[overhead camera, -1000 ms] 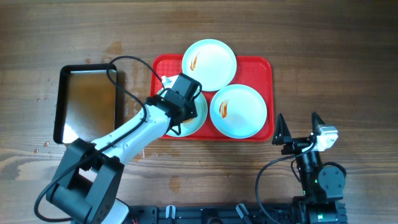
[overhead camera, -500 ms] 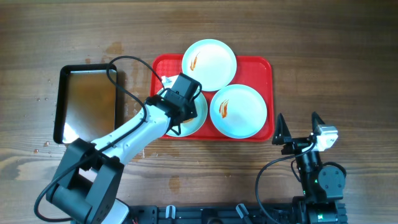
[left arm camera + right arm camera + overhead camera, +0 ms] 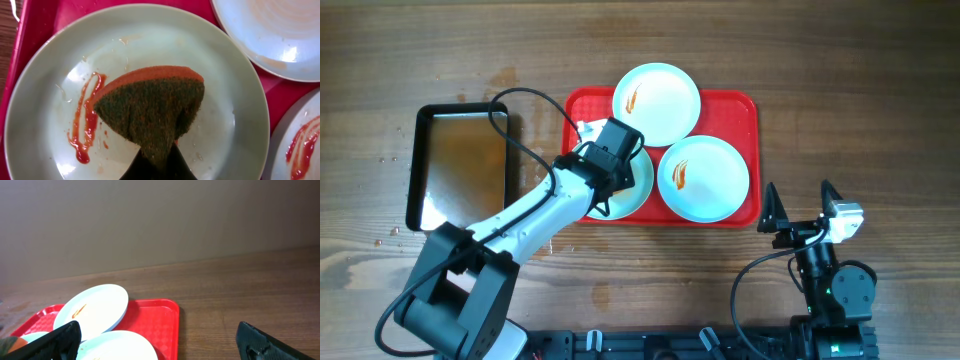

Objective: Clean dirty plates on tray and stack at the side
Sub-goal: 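Carry the sponge with the left gripper onto the lower-left plate, then move the right gripper to grip the rim of the lower-left plate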

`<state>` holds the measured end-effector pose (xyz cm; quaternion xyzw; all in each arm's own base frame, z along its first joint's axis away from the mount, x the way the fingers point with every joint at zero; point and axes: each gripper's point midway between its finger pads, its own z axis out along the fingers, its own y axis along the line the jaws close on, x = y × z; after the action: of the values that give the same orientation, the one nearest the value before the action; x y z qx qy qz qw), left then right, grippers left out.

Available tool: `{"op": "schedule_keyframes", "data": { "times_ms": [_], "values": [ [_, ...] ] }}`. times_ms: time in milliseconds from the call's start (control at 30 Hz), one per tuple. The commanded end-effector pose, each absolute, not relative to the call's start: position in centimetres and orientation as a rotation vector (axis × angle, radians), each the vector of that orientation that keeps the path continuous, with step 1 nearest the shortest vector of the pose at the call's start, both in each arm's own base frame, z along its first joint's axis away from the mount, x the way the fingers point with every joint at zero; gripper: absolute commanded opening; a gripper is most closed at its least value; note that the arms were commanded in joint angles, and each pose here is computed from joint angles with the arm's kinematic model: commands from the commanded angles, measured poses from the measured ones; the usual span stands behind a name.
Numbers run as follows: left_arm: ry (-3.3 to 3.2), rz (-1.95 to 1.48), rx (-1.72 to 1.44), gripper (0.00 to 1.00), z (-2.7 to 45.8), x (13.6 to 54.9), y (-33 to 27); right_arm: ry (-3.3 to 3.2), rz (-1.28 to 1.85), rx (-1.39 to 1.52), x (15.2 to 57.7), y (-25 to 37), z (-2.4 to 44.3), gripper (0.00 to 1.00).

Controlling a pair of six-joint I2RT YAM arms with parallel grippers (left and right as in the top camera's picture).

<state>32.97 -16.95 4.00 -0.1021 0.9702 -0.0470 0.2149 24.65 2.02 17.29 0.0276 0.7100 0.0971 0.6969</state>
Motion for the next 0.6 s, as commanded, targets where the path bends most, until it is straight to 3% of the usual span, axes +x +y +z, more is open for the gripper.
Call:
{"op": "schedule_keyframes", "data": {
  "times_ms": [0,33,67,100,333,433,500,567],
  "values": [
    [2.687,-0.101,-0.302,0.04,3.6,33.0,-16.5,1.575,0.188,0.063,24.7,1.6,17.4,1.0],
    [2.688,-0.103,-0.302,0.07,3.6,33.0,-16.5,1.575,0.188,0.064,24.7,1.6,17.4,1.0],
    [2.688,-0.102,-0.302,0.2,3.6,33.0,-16.5,1.575,0.188,0.063,24.7,1.6,17.4,1.0],
    [2.688,-0.103,-0.302,0.44,3.6,33.0,-16.5,1.575,0.183,0.061,24.7,1.6,17.4,1.0],
    [2.654,-0.135,-0.306,0.47,4.2,33.7,-16.9,1.575,0.147,0.029,24.7,1.6,17.4,1.0],
    [2.577,-0.207,-0.31,0.47,7.4,34.1,-17.2,1.525,0.148,0.024,24.6,1.6,18.7,1.0],
    [2.508,-0.267,-0.314,0.51,10.3,34.3,-17.3,1.401,0.373,0.035,24.0,3.6,21.9,1.0],
    [2.446,-0.316,-0.317,0.61,13.0,34.2,-17.2,1.386,0.638,0.082,23.3,5.6,22.7,1.0]
  ]
}}
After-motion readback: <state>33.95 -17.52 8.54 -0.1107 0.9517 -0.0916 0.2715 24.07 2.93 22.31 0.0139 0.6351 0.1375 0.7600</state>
